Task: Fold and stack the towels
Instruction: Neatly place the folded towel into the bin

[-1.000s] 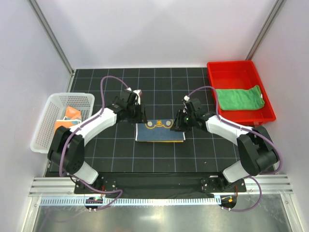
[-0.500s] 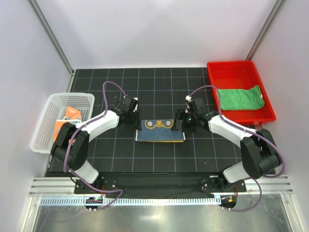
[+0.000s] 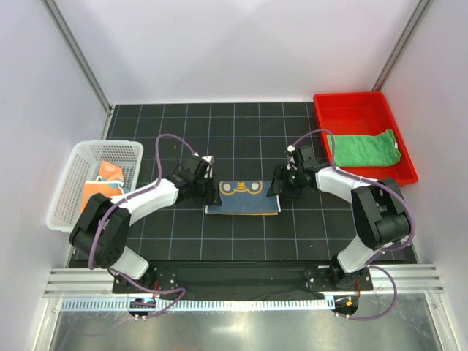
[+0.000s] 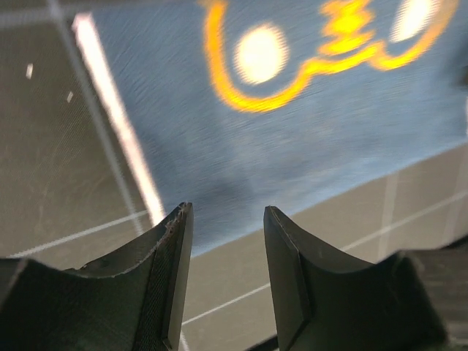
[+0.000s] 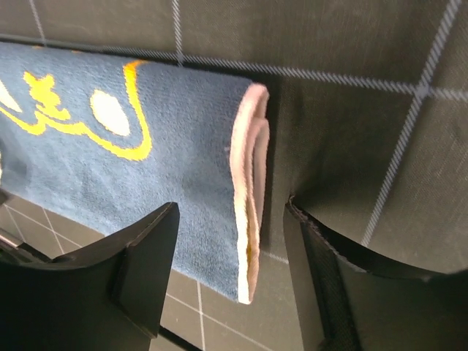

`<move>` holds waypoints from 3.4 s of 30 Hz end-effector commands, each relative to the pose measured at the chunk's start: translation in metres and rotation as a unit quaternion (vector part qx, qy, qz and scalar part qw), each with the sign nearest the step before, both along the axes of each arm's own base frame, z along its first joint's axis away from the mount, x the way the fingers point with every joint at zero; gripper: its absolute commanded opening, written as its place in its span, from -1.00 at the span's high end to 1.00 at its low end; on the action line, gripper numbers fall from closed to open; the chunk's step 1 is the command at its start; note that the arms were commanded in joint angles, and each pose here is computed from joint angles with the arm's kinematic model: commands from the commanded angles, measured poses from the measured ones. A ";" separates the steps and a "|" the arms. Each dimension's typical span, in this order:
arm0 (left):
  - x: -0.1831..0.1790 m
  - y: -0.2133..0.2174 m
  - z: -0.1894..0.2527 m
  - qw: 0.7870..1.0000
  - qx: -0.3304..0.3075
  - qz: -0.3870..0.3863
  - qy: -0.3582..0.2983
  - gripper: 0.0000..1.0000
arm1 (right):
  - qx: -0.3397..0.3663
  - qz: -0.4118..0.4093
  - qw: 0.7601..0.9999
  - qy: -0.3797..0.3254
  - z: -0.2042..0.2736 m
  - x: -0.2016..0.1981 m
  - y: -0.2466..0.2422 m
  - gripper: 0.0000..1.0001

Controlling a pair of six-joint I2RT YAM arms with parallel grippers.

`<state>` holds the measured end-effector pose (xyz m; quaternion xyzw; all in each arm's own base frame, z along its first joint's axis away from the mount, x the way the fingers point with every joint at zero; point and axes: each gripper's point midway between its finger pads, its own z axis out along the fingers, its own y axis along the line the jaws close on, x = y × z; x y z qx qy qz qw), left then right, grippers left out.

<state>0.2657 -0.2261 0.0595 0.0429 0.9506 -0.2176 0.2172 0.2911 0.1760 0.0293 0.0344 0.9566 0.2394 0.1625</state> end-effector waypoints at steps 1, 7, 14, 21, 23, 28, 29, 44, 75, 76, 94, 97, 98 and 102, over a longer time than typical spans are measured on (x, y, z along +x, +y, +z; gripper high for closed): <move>0.005 0.008 -0.016 0.999 0.018 0.027 -0.001 0.06 | 0.007 0.012 1.000 -0.020 -0.003 0.003 0.005 -0.29; 0.002 0.008 -0.031 0.999 0.026 0.029 0.020 0.10 | 0.016 0.029 0.999 -0.002 -0.019 -0.012 0.017 -0.13; -0.001 0.013 -0.034 0.999 0.034 0.036 0.019 0.10 | 0.022 0.022 1.000 0.001 -0.022 -0.023 0.017 0.06; -0.007 0.018 -0.043 0.998 0.041 0.041 0.031 0.12 | 0.034 0.010 0.999 -0.019 -0.014 -0.018 0.019 0.82; -0.007 0.019 -0.043 0.998 0.042 0.045 0.029 0.12 | 0.035 0.009 0.999 -0.031 -0.005 -0.015 0.019 0.98; -0.004 0.013 -0.031 0.998 0.022 0.047 0.026 0.12 | -0.006 0.012 0.998 -0.059 0.020 -0.013 0.014 0.98; -0.002 0.011 -0.023 0.999 0.017 0.044 0.017 0.12 | -0.033 0.011 0.997 -0.063 0.019 -0.012 0.009 0.98; 0.038 0.064 0.154 0.976 0.085 0.063 -0.188 -0.09 | -0.186 0.039 0.979 -0.071 0.057 0.034 -0.044 0.98; 0.047 0.079 0.137 0.977 0.110 0.050 -0.178 -0.13 | -0.309 -0.105 0.944 -0.036 0.155 0.123 -0.284 0.98; 0.048 0.081 0.135 0.976 0.114 0.051 -0.176 -0.13 | -0.316 -0.116 0.941 -0.043 0.162 0.126 -0.294 0.98; 0.053 0.080 0.115 0.978 0.136 0.043 -0.152 -0.14 | -0.380 -0.124 0.916 -0.036 0.159 0.144 -0.365 0.98; 0.052 0.081 0.114 0.978 0.137 0.043 -0.151 -0.14 | -0.380 -0.129 0.915 -0.047 0.162 0.151 -0.371 0.98; 0.053 0.081 0.114 0.978 0.137 0.043 -0.152 -0.14 | -0.380 -0.128 0.915 -0.051 0.164 0.154 -0.372 0.98; 0.052 0.080 0.114 0.978 0.137 0.042 -0.151 -0.14 | -0.385 -0.111 0.915 -0.052 0.154 0.165 -0.376 0.98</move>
